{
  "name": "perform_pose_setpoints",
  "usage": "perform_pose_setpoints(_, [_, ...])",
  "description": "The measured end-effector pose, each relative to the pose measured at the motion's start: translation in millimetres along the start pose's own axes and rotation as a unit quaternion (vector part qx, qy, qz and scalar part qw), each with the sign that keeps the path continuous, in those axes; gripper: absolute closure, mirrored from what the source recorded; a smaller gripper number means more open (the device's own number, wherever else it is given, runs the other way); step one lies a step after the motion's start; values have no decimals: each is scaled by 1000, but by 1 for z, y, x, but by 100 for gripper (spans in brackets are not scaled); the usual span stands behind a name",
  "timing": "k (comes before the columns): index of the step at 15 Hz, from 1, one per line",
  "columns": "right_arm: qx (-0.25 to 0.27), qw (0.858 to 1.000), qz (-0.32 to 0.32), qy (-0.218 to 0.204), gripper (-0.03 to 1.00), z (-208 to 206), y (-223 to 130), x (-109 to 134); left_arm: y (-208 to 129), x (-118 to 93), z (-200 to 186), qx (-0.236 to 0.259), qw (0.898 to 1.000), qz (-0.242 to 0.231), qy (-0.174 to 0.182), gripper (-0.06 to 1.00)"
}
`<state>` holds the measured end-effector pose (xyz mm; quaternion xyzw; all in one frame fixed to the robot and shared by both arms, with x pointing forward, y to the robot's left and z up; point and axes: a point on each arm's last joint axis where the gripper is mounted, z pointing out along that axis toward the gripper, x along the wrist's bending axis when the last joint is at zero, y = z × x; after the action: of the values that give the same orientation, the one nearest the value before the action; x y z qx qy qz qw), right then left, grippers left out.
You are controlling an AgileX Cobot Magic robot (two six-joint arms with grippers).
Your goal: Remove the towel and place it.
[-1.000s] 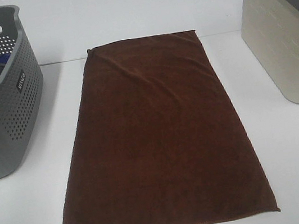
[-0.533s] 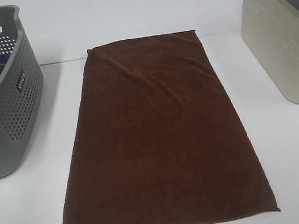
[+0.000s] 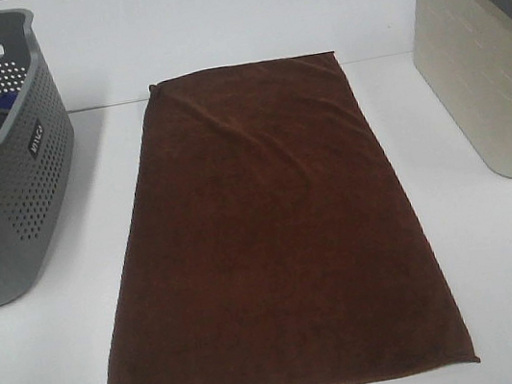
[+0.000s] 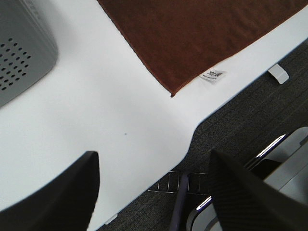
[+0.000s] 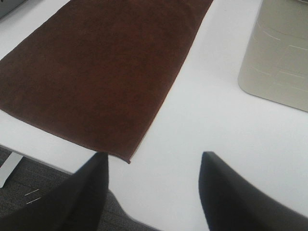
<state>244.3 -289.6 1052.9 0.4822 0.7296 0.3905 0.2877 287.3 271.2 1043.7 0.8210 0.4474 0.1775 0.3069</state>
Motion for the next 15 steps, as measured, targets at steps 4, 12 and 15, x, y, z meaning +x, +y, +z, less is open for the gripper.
perform_pose_setpoints(4, [0,1000,0,0,42,0,0,0,-2,9,-4,-9,996,-66,63,32])
perform_pose_setpoints(12, [5,994,60,-95,42,1,1,-2,-34,-12,-44,-177,970,-66,151,32])
perform_pose_setpoints(15, [4,993,61,-97,42,1,1,-2,-35,-13,-45,-182,969,-65,152,32])
